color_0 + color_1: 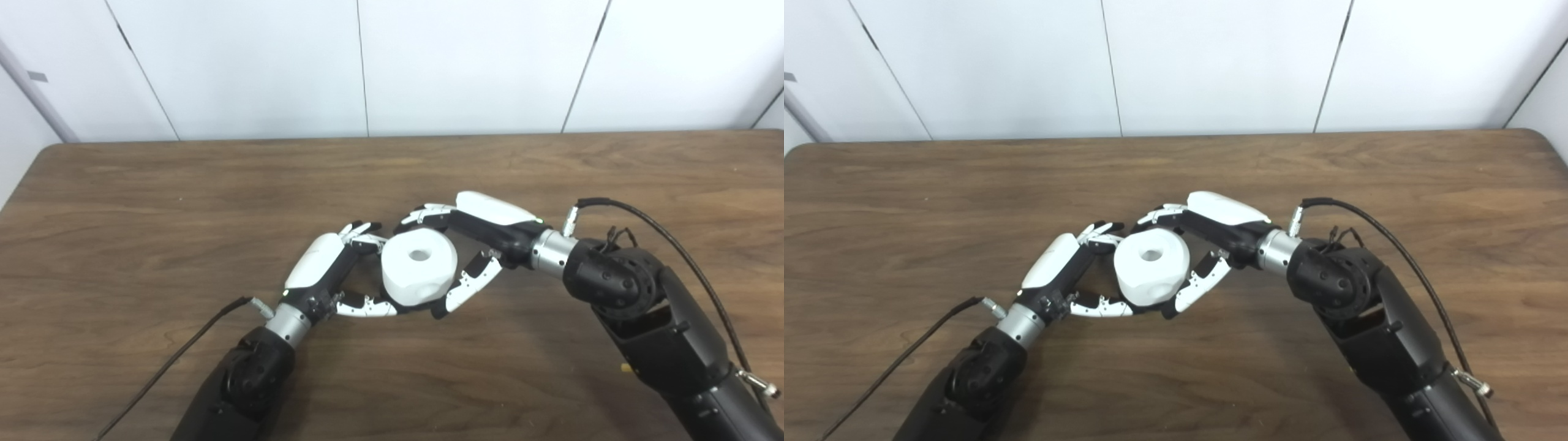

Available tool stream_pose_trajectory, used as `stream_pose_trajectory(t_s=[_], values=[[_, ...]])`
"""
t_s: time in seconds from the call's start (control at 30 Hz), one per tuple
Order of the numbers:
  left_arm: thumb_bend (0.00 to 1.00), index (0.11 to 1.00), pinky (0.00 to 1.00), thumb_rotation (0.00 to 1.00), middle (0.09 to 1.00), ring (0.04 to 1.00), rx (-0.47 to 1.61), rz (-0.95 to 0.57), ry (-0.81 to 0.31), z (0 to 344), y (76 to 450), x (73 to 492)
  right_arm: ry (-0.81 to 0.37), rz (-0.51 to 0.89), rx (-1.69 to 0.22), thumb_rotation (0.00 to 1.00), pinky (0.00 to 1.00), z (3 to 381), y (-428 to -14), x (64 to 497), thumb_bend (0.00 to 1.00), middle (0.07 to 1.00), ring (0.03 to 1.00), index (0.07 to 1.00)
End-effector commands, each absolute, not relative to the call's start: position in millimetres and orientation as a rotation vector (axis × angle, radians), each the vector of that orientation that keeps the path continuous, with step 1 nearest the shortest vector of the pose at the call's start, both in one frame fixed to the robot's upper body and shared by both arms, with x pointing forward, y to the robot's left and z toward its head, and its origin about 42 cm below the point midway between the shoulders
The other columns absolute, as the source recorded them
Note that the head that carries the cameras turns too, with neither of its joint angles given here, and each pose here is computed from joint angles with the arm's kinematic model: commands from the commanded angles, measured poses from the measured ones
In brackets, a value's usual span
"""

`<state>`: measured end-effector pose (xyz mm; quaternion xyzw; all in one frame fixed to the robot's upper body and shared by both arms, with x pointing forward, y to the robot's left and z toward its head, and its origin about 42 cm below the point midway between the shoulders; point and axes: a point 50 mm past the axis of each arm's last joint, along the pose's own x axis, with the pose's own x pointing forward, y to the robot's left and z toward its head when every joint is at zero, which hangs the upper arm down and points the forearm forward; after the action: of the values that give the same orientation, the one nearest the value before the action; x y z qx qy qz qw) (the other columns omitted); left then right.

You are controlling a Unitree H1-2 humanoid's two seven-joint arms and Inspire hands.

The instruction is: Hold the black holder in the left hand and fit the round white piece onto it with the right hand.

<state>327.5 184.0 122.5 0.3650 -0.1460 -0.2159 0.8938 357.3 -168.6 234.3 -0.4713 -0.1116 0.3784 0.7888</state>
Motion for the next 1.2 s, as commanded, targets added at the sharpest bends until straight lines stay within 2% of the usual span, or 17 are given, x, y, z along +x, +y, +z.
stream_pose_trajectory(t_s=[0.0,0.43,0.63,0.87,1.03,1.17], values=[[0.52,0.481,1.00,0.05,0.739,0.935,0.758,-0.449,-0.334,128,179,327,-0.326,0.805,-1.011,0.37,0.78,256,-164,359,0.98,0.916,0.965,0.857],[0.52,0.480,1.00,0.05,0.738,0.934,0.761,-0.445,-0.333,128,182,328,-0.340,0.801,-0.999,0.35,0.85,259,-166,361,0.96,0.949,1.000,0.825],[0.52,0.481,1.00,0.05,0.736,0.932,0.757,-0.446,-0.331,126,185,328,-0.335,0.778,-1.005,0.32,0.86,262,-172,363,0.95,0.956,1.000,0.847],[0.52,0.481,1.00,0.05,0.737,0.935,0.759,-0.451,-0.327,124,190,329,-0.307,0.734,-1.009,0.37,0.84,267,-195,365,0.94,0.965,0.996,0.909],[0.52,0.481,1.00,0.05,0.733,0.931,0.757,-0.449,-0.330,123,197,330,-0.260,0.683,-1.001,0.38,0.83,270,-220,366,0.96,0.984,1.000,0.921],[0.52,0.481,1.00,0.05,0.732,0.931,0.758,-0.448,-0.335,122,202,331,-0.226,0.644,-0.992,0.36,0.86,266,-234,361,0.95,0.988,1.000,0.922]])
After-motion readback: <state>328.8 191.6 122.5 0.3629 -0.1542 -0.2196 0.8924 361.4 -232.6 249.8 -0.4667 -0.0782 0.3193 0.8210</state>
